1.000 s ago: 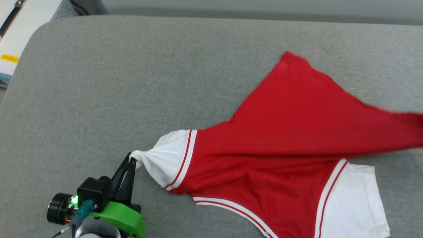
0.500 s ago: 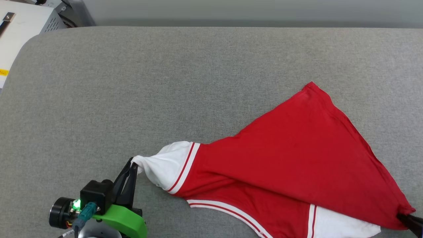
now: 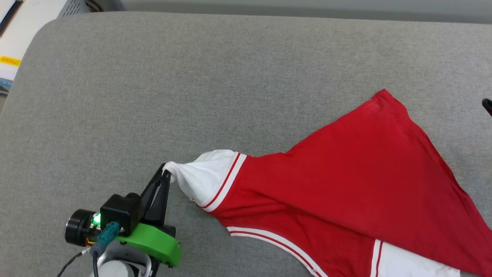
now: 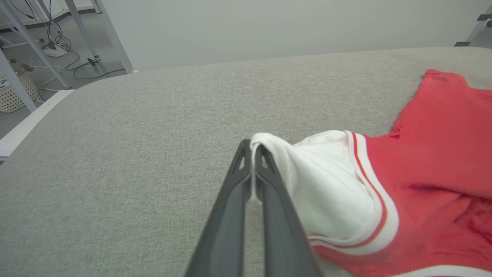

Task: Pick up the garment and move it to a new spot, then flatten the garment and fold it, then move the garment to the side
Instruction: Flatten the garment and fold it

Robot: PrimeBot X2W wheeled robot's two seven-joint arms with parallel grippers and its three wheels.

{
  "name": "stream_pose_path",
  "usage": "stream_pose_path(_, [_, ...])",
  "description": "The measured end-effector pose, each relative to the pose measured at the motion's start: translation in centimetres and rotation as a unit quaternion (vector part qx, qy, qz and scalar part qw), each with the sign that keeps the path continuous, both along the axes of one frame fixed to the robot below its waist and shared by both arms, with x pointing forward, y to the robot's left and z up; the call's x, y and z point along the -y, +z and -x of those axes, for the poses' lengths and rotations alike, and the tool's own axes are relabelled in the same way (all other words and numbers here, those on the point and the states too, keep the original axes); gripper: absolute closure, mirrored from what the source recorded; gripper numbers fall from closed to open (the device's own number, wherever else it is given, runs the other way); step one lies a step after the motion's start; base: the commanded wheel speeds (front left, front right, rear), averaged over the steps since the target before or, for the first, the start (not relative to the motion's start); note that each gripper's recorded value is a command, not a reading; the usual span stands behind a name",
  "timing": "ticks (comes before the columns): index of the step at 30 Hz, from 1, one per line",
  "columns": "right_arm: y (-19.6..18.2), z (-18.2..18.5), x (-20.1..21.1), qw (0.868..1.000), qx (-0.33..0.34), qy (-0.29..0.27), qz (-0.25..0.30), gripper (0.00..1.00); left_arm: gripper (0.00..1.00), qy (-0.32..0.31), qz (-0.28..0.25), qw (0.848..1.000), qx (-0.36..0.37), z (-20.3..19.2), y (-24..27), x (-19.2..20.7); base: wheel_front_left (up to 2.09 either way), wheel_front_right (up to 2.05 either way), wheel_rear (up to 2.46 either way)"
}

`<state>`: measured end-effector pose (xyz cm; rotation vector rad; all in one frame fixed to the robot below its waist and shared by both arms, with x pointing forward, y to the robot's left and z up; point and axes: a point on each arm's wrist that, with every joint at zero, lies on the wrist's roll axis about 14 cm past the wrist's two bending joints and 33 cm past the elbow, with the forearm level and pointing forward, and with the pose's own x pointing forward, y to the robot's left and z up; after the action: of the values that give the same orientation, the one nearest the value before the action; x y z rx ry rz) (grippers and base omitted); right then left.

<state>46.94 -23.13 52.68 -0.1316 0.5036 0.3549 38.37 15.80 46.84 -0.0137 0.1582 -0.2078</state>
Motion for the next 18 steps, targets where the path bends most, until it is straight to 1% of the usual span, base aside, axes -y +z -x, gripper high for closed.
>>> stream_pose_path(2, [-0.2, -1.4, -1.5, 0.999, -0.016, 0.023, 0.015, 0.0, 1.0, -0.001, 0.002, 1.0, 0.002, -0.5, 0.0, 0.2, 0.0, 0.0, 0.0])
stream_pose_path(5, [-2.0, -3.0, -3.4, 0.996, -0.067, 0.05, 0.044, 0.0, 1.0, -0.004, 0.007, 1.0, 0.003, -1.2, -0.1, 0.5, 0.0, 0.0, 0.0])
stream_pose_path(9, [-5.1, -4.8, -5.4, 0.984, -0.141, 0.074, 0.083, 0.0, 1.0, -0.005, 0.007, 1.0, 0.002, -2.0, -0.5, 0.6, 0.0, 0.0, 0.0])
stream_pose_path(13, [-8.1, -6.2, -6.7, 0.972, -0.19, 0.085, 0.11, 0.0, 1.0, -0.004, 0.003, 1.0, 0.003, -2.6, -1.0, 0.4, 0.0, 0.0, 0.0])
stream_pose_path(16, [-10.9, -7.2, -7.5, 0.964, -0.222, 0.087, 0.117, 0.0, 1.0, 0.003, 0.001, 1.0, -0.003, -2.9, -1.7, 0.2, 0.0, 0.0, 0.0])
stream_pose_path(18, [-13.0, -7.2, -8.3, 0.96, -0.24, 0.091, 0.111, 0.0, 1.0, 0.005, 0.002, 1.0, -0.008, -3.1, -2.3, 0.1, 0.0, 0.0, 0.0])
